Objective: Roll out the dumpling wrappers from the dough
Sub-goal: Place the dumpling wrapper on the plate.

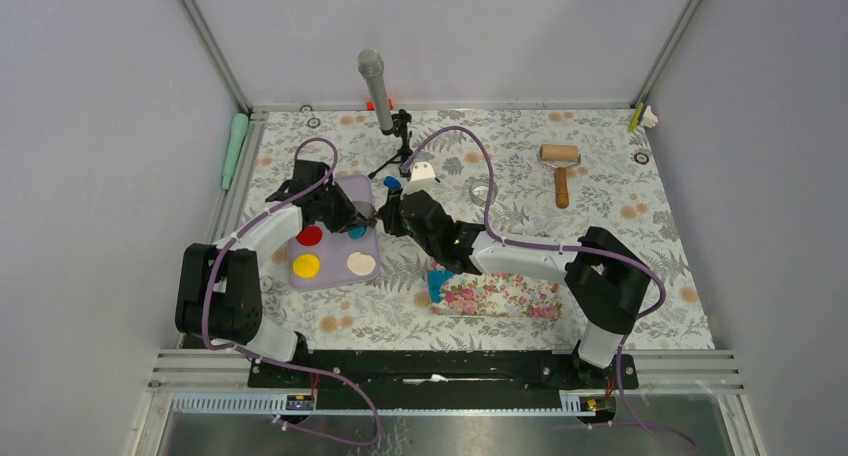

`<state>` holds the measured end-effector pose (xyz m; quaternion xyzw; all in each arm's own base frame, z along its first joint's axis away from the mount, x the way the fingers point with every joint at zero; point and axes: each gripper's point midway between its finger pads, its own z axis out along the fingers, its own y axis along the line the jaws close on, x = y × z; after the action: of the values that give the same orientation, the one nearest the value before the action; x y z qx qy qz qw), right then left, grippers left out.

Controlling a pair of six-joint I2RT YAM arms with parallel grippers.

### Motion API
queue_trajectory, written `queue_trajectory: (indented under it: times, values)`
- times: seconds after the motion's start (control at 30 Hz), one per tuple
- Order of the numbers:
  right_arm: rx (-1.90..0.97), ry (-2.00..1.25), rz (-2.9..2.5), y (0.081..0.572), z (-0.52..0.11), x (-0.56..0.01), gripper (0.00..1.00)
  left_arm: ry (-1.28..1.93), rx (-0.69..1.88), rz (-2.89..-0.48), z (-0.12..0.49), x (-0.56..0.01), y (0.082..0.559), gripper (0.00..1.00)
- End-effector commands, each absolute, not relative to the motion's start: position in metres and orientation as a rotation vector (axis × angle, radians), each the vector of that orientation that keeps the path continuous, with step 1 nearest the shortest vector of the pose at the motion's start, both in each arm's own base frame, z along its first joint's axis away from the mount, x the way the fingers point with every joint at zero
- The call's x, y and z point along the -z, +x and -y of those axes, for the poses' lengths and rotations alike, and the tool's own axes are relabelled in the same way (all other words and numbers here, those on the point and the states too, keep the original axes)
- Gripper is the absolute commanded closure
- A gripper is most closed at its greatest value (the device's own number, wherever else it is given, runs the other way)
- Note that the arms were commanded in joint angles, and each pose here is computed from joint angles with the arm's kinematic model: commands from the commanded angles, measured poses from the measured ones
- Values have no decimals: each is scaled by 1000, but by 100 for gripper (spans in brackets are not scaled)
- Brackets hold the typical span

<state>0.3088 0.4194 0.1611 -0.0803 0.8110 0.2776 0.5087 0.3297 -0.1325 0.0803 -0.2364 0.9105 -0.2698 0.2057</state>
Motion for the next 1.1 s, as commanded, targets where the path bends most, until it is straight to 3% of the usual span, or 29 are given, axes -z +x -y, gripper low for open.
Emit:
queue_trajectory:
  times: [0.0,0.43,1.07]
  values:
    - [-749,-88,-1820,324,-425,-210,100,-671,667,-2538,122,-77,334,87]
    - [-745,-84,-1813,324,-423,-213,100,-678,502,-2581,103,-74,328,88]
    - [-746,-93,-1815,325,-426,-211,100,-635,453,-2587,96,-87,321,88]
